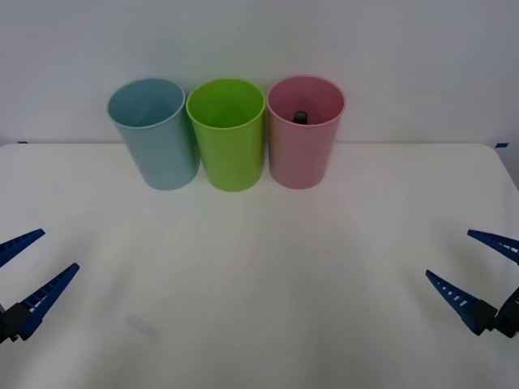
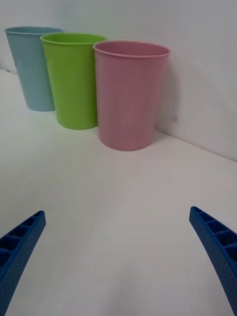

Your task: Grasp the object on the table and drop it into the matching bin: aluminum can to the light blue bin, PET bottle to the pink bin.

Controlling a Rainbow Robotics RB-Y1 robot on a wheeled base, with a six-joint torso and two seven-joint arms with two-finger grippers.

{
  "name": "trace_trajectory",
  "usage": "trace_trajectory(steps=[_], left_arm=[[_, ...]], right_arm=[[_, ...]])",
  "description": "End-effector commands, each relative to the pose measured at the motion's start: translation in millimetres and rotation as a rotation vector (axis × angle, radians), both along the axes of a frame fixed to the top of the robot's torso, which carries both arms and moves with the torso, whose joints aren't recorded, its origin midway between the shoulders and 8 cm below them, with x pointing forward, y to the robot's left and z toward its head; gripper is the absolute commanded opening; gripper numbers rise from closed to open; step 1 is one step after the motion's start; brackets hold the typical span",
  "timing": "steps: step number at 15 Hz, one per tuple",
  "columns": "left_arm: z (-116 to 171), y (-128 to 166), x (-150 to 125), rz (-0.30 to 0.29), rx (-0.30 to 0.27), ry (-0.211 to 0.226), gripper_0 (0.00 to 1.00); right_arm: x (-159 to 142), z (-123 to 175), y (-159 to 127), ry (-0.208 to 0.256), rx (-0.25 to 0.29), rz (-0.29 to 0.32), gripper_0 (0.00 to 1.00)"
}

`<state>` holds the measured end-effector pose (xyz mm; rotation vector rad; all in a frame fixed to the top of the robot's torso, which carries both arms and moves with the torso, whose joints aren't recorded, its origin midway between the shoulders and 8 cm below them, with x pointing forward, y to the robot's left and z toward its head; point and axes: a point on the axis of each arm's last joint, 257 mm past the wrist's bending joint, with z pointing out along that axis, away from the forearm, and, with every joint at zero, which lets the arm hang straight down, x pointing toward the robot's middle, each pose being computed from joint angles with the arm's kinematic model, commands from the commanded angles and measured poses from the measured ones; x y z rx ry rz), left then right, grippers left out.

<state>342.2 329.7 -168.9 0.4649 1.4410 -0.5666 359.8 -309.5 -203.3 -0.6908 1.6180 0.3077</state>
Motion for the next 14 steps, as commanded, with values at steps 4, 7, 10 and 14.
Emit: trace_trajectory(steps=[4,7,10,14], left_arm=[[0,0,0,0.0,0.0,0.0,1.0],[0,0,0,0.0,0.0,0.0,1.0],[0,0,0,0.0,0.0,0.0,1.0],[0,0,0,0.0,0.0,0.0,1.0]], right_arm=[[-23,-18,-13,0.035,0.046,0.047,1.0],[-32,-20,-16,0.031,0.069,0.059,1.0],[-41,-23,-19,0.024,0.096,0.057,1.0],[-55,-25,-23,0.033,0.101,0.056,1.0]])
